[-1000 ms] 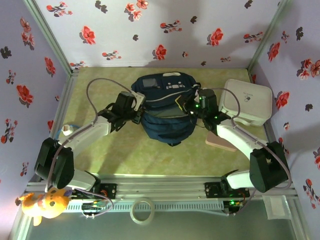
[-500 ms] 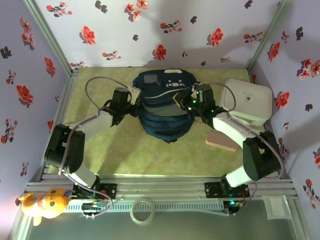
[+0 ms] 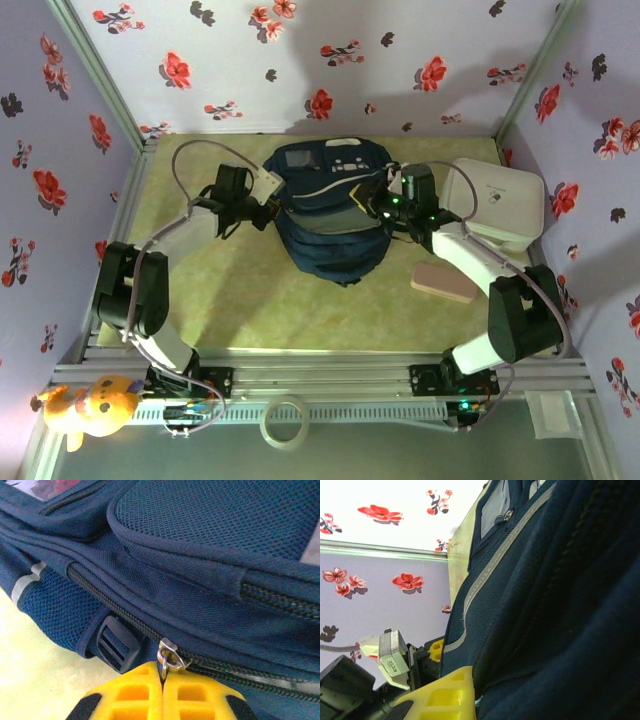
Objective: Pack the student bag
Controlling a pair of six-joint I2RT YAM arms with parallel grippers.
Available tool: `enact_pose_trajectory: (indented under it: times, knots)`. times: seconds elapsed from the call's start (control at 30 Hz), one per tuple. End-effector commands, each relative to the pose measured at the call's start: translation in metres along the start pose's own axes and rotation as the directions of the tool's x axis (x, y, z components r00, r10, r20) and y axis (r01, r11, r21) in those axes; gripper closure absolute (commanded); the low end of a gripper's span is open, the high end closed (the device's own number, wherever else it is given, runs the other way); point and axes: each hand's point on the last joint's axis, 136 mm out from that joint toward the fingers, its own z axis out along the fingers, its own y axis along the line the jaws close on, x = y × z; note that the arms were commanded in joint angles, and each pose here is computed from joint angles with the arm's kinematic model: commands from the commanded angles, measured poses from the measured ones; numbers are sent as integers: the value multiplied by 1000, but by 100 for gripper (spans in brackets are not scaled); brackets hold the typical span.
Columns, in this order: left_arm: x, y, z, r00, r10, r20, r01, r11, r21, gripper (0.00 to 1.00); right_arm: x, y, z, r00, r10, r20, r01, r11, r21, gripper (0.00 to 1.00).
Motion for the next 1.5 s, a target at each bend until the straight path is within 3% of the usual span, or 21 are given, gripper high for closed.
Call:
enact_pose_trajectory:
  times: [0.0, 0.37, 0.57, 0.83, 0.87, 0.93, 1.13, 1.23, 1.47]
  knots:
    - [20, 30, -7, 994, 24, -104, -31, 998, -57, 99, -5, 49, -28, 988, -153, 3, 153, 981, -117, 88]
    - [16, 42, 6, 992, -15, -127, 5, 997, -77, 100, -1, 56, -24, 983, -178, -33, 171, 971, -166, 88]
    - [21, 81, -10, 989, -131, -69, 105, 949, -299, 98, 0, 48, 4, 986, -143, -83, 127, 976, -177, 88]
    - [51, 101, -42, 948, -319, 12, 294, 857, -424, 94, 1, 43, 50, 979, -147, -139, 122, 978, -171, 87]
    - [53, 99, -45, 944, -330, 19, 306, 851, -427, 92, 0, 40, 54, 979, -145, -141, 123, 980, -156, 86]
    - [52, 96, -52, 932, -359, 47, 344, 835, -429, 76, -2, 29, 58, 980, -152, -133, 138, 985, -108, 82]
    - [34, 86, -84, 874, -445, 193, 485, 782, -393, 51, -10, 3, 29, 978, -205, -42, 208, 974, 89, 45]
    - [17, 80, -105, 838, -462, 289, 542, 762, -354, 37, -10, -17, 1, 973, -232, 8, 224, 949, 220, 34]
    - [-14, 54, -154, 771, -485, 413, 608, 755, -247, 18, -4, -114, -78, 968, -222, 117, 98, 765, 636, 18]
